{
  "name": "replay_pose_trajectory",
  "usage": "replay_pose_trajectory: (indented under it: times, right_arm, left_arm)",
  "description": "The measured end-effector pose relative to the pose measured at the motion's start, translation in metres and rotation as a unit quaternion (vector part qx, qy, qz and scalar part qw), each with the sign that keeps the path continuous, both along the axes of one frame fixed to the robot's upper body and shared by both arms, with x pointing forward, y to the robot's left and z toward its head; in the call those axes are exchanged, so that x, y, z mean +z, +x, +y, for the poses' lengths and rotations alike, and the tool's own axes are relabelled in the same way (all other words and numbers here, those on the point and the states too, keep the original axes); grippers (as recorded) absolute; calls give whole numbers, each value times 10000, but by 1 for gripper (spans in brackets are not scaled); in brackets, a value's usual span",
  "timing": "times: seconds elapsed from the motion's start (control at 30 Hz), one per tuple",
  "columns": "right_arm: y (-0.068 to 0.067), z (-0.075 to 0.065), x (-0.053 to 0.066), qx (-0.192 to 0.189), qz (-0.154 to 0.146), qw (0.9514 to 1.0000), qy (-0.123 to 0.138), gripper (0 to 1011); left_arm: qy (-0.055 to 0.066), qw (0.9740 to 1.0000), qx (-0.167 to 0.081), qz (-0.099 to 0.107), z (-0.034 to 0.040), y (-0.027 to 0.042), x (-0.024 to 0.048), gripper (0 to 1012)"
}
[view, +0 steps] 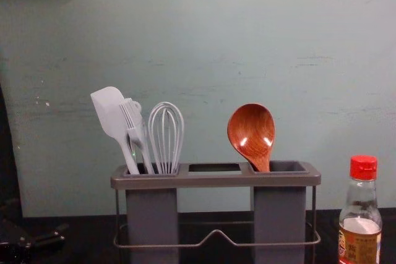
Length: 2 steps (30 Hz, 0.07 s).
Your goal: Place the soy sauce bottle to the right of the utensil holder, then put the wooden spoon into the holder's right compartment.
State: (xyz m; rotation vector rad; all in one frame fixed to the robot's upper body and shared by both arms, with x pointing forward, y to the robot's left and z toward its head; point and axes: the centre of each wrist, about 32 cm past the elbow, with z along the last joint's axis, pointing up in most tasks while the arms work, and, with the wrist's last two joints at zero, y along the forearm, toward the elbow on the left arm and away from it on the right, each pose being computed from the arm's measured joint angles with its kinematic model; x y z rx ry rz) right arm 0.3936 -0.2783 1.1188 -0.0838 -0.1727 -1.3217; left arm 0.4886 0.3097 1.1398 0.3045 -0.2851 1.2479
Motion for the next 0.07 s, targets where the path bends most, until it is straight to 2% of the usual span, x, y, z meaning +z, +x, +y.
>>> replay_pose_trajectory:
  times: [0.07]
  right_arm:
    - [0, 0, 0, 0, 0, 10000, 0, 1002]
  left_arm:
    - [0, 10000, 0, 0, 0, 0, 0, 1005]
